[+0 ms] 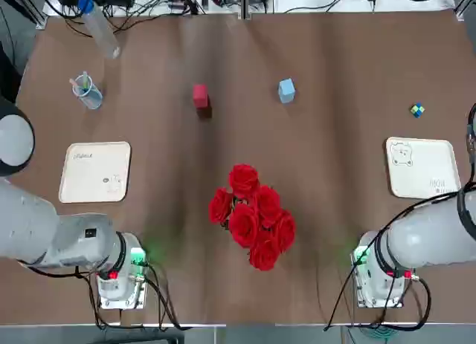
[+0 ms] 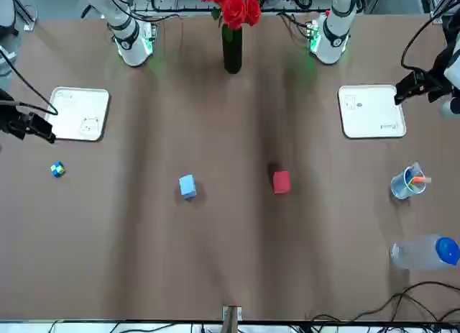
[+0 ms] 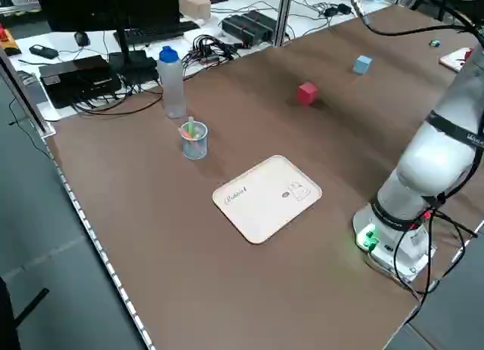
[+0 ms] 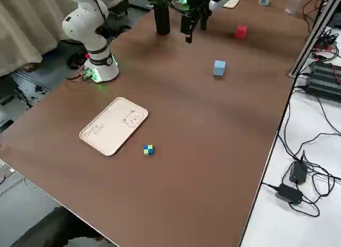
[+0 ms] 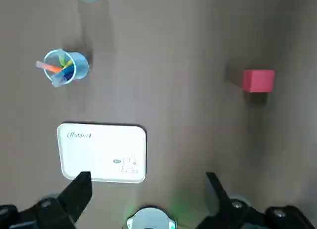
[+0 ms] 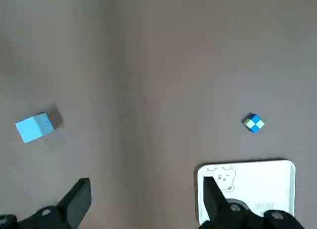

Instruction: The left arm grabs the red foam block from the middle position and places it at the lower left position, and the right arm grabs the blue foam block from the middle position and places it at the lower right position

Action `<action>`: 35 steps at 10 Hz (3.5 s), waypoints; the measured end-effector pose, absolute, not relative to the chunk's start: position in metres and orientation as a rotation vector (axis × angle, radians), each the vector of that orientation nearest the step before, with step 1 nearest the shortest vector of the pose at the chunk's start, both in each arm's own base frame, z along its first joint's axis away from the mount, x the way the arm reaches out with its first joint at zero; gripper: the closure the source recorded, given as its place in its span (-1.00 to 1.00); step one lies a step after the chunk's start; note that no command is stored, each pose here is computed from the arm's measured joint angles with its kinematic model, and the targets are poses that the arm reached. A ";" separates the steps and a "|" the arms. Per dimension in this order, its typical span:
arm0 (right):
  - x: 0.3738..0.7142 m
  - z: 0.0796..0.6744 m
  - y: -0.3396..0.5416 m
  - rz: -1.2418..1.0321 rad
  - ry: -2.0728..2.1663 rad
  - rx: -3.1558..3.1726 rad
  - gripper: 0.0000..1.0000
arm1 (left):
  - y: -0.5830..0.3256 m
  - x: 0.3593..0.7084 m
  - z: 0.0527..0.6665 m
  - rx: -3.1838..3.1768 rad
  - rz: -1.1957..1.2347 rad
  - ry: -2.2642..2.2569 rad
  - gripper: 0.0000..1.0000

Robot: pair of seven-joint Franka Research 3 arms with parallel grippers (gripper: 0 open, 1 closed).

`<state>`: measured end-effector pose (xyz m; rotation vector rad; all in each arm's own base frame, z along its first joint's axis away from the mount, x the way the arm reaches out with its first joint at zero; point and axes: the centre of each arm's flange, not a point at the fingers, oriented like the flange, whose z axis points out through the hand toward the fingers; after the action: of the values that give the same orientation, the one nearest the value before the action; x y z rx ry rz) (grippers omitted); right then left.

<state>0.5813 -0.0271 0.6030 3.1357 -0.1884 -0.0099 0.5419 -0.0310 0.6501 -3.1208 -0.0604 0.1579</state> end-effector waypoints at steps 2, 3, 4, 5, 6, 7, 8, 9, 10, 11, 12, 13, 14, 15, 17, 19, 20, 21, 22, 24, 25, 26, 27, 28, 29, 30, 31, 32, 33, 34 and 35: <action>0.581 0.603 -0.027 -0.014 -0.189 3.138 -1.00 | -0.032 0.542 0.650 -3.121 0.158 -0.057 -1.00; 0.581 0.603 -0.027 -0.017 -0.189 3.138 -1.00 | -0.033 0.543 0.648 -3.121 0.163 -0.053 -1.00; 0.580 0.602 -0.027 -0.025 -0.192 3.138 -1.00 | -0.037 0.548 0.641 -3.123 0.163 -0.042 -1.00; 0.580 0.601 -0.028 -0.033 -0.195 3.138 -1.00 | -0.043 0.559 0.628 -3.127 0.158 -0.029 -1.00; 0.580 0.599 -0.028 -0.037 -0.196 3.138 -1.00 | -0.048 0.574 0.610 -3.136 0.159 -0.026 -1.00; 0.583 0.593 -0.028 -0.023 -0.195 3.140 -1.00 | -0.056 0.588 0.590 -3.154 0.163 -0.063 -1.00; 0.588 0.578 -0.025 0.012 -0.191 3.149 -1.00 | -0.070 0.599 0.571 -3.165 0.171 -0.126 -1.00; 0.593 0.555 -0.014 0.023 -0.167 3.158 -1.00 | -0.096 0.607 0.551 -3.160 0.187 -0.176 -1.00; 0.600 0.534 0.008 0.006 -0.117 3.163 -1.00 | -0.126 0.612 0.529 -3.155 0.207 -0.194 -1.00; 0.610 0.512 0.036 0.000 -0.058 3.165 -1.00 | -0.149 0.616 0.505 -3.155 0.211 -0.200 -1.00; 0.619 0.491 0.069 0.005 0.010 3.167 -1.00 | -0.172 0.620 0.479 -3.158 0.195 -0.232 -1.00; 0.625 0.469 0.106 0.012 0.084 3.167 -1.00 | -0.195 0.624 0.450 -3.163 0.172 -0.290 -1.00; 0.629 0.450 0.143 0.033 0.148 3.166 -1.00 | -0.215 0.630 0.420 -3.167 0.160 -0.341 -1.00; 0.630 0.432 0.178 0.062 0.212 3.165 -1.00 | -0.237 0.632 0.385 -3.168 0.171 -0.360 -1.00; 0.630 0.393 0.233 0.120 0.314 3.161 -1.00 | -0.273 0.629 0.322 -3.157 0.212 -0.343 -1.00; 0.625 0.346 0.271 0.089 0.344 3.156 -1.00 | -0.293 0.623 0.277 -3.121 0.222 -0.290 -0.93; 0.626 0.321 0.284 0.074 0.305 3.162 -1.00 | -0.299 0.622 0.262 -3.116 0.207 -0.284 -0.93; 0.626 0.294 0.295 0.057 0.268 3.163 -1.00 | -0.303 0.620 0.252 -3.111 0.212 -0.286 -0.93; 0.625 0.273 0.305 0.044 0.269 3.159 -1.00 | -0.309 0.617 0.244 -3.105 0.226 -0.279 -0.93; 0.615 0.252 0.327 0.012 0.303 3.148 -1.00 | -0.321 0.609 0.231 -3.093 0.244 -0.270 -0.91; 0.612 0.248 0.332 0.006 0.314 3.145 -1.00 | -0.325 0.607 0.225 -3.084 0.237 -0.266 -0.89; 0.612 0.247 0.332 0.003 0.314 3.143 -1.00 | -0.327 0.604 0.217 -3.062 0.228 -0.251 -0.89; 0.613 0.244 0.329 -0.001 0.310 3.139 -1.00 | -0.329 0.600 0.209 -3.046 0.232 -0.239 -0.89; 0.613 0.241 0.328 -0.006 0.307 3.136 -1.00 | -0.329 0.598 0.204 -3.039 0.240 -0.236 -0.89; 0.613 0.239 0.327 -0.009 0.308 3.133 -1.00 | -0.328 0.599 0.204 -3.037 0.241 -0.237 -0.89; 0.613 0.238 0.327 -0.010 0.310 3.131 -1.00 | -0.328 0.598 0.203 -3.037 0.241 -0.236 -0.85; 0.613 0.238 0.327 -0.011 0.313 3.130 -1.00 | -0.329 0.597 0.202 -3.036 0.244 -0.232 -0.83; 0.612 0.236 0.329 -0.016 0.317 3.129 -1.00 | -0.330 0.595 0.199 -3.032 0.251 -0.227 -0.67; 0.610 0.232 0.331 -0.025 0.324 3.125 -1.00 | -0.331 0.592 0.196 -3.027 0.258 -0.223 -0.59; 0.607 0.225 0.334 -0.037 0.332 3.120 -1.00 | -0.331 0.592 0.196 -3.027 0.259 -0.221 -0.36; 0.605 0.220 0.336 -0.049 0.339 3.115 -1.00 | -0.330 0.592 0.199 -3.022 0.263 -0.219 -0.28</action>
<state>0.6051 0.3359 0.2198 3.1155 0.3388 -0.0487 0.5924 -0.3300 0.1985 -3.0217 -0.2194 0.2634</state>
